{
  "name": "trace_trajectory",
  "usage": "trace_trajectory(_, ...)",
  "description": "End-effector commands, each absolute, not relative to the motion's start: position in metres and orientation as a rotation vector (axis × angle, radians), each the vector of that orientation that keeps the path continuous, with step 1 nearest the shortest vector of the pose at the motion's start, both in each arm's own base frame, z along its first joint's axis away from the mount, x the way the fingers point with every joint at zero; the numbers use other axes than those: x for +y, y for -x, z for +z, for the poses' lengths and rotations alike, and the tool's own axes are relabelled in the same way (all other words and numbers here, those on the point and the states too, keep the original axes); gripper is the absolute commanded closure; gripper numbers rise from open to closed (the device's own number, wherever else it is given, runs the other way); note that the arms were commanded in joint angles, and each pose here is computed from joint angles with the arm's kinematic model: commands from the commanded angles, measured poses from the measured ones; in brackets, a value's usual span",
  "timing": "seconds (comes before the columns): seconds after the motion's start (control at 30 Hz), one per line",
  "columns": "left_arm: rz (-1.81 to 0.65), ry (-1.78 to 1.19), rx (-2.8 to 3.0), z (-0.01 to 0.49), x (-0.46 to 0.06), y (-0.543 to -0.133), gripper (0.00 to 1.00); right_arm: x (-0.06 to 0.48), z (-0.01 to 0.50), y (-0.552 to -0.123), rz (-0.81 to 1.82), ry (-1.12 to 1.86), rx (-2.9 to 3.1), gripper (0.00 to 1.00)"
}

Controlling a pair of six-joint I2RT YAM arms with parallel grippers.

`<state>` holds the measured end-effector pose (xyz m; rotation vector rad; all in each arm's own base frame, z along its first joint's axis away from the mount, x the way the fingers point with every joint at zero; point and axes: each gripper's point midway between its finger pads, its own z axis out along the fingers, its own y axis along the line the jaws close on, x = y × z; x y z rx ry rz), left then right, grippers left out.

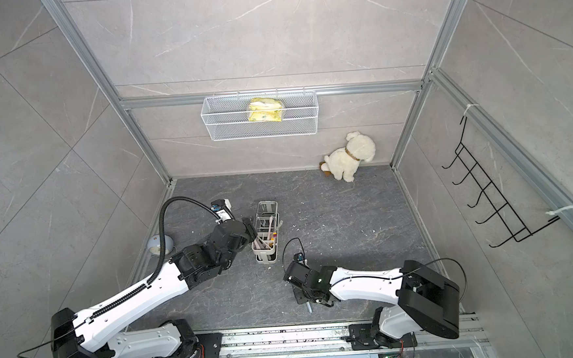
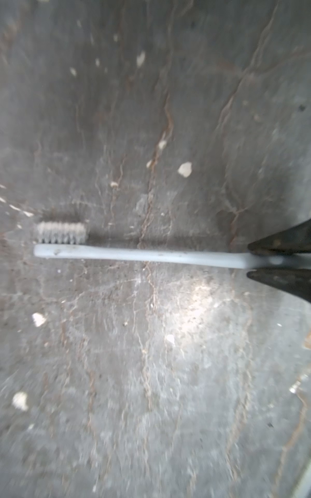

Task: Place the toothbrush into the toothbrush holder
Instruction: Pick up the toothbrush from the center of the board.

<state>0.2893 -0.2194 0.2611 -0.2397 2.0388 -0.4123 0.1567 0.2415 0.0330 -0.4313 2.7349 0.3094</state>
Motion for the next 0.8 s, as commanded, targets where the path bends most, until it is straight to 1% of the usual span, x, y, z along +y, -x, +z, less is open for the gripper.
trace_trajectory(0.0,-0.497,0.248,2.053,0.269,-0.238,-0.287,0.33,0.239,0.052,-0.157,0.348,0.415,2.702,0.87)
trace_trajectory(0.13,-0.559,0.254,2.118,0.253,-0.261,-0.284,0.23,0.24,0.075,-0.158,0.398,0.422,2.653,0.88)
trace_trajectory(0.23,-0.602,0.265,2.161,0.24,-0.276,-0.28,0.19,0.241,0.093,-0.159,0.441,0.421,2.612,0.88)
trace_trajectory(0.37,-0.679,0.286,2.18,0.228,-0.291,-0.277,0.18,0.243,0.12,-0.161,0.505,0.417,2.549,0.88)
trace_trajectory(0.47,-0.722,0.298,2.175,0.228,-0.3,-0.278,0.17,0.248,0.138,-0.161,0.565,0.425,2.509,0.88)
trace_trajectory(0.53,-0.797,0.289,2.185,0.227,-0.312,-0.276,0.17,0.25,0.149,-0.162,0.604,0.418,2.48,0.88)
trace_trajectory(0.67,-0.884,0.295,2.182,0.227,-0.326,-0.276,0.17,0.251,0.173,-0.163,0.674,0.401,2.409,0.87)
trace_trajectory(0.77,-0.913,0.291,2.185,0.225,-0.333,-0.276,0.2,0.255,0.186,-0.161,0.72,0.417,2.377,0.87)
